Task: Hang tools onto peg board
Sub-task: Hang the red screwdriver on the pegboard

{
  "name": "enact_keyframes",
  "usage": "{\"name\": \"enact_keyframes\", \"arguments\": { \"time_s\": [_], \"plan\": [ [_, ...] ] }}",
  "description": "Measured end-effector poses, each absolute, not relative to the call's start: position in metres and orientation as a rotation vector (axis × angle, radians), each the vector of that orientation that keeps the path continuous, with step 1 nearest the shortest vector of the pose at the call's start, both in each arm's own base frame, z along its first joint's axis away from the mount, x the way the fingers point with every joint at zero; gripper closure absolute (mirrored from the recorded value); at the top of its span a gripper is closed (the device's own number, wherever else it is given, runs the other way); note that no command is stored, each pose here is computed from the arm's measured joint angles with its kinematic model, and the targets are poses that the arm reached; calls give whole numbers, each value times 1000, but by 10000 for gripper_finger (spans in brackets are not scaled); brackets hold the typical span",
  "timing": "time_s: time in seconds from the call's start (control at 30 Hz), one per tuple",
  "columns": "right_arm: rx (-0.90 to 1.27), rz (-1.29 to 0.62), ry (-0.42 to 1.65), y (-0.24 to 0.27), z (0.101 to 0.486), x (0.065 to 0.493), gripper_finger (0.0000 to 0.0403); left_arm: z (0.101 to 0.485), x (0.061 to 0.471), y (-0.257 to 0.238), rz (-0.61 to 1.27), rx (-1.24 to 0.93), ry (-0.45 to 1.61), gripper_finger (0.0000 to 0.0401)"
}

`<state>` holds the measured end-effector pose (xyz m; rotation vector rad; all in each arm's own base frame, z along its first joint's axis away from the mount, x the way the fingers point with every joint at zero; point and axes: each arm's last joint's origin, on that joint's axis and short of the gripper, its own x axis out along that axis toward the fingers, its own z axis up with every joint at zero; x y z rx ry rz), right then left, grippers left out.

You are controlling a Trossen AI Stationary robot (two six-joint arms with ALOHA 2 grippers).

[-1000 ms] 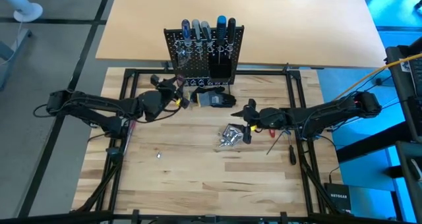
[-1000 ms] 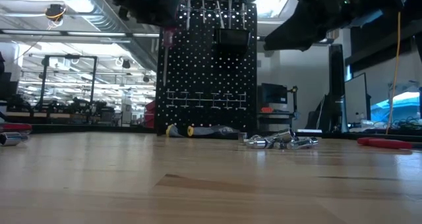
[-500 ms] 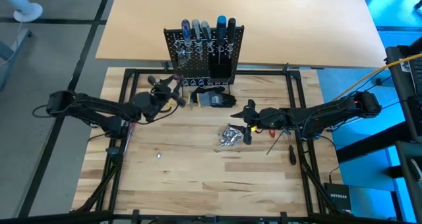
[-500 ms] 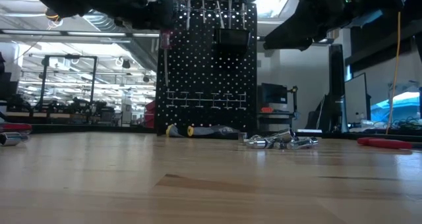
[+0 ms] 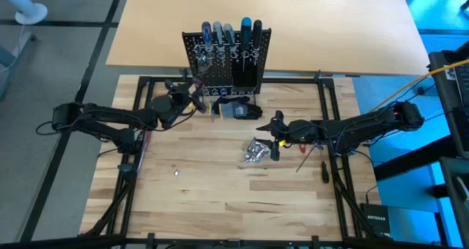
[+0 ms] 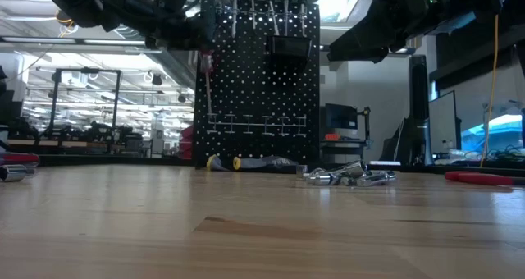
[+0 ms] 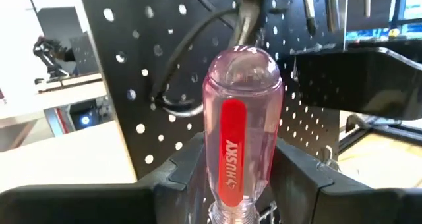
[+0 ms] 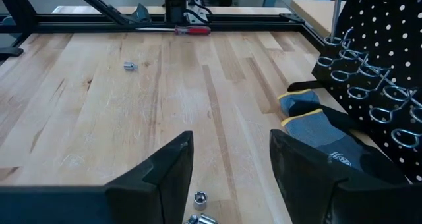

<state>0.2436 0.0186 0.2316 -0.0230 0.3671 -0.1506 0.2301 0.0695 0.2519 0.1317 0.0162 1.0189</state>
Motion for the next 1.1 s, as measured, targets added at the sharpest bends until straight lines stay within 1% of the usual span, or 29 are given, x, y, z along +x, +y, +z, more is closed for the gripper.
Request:
{"name": "enact_keyframes", "arguments": {
  "time_s": [0.33,0.43,0.7,1.1],
  "plan": [
    [-23,-150,367,19,232,244,205,247,230,81,1013,125,41,278],
    [-23,-150,366,19,232,244,205,239,234,86,1022,121,89,278],
    [-23,-150,367,19,232,244,205,230,248,93,1030,118,122,278],
    [-25,-150,375,19,231,243,205,236,253,96,1035,77,88,278]
  ]
}}
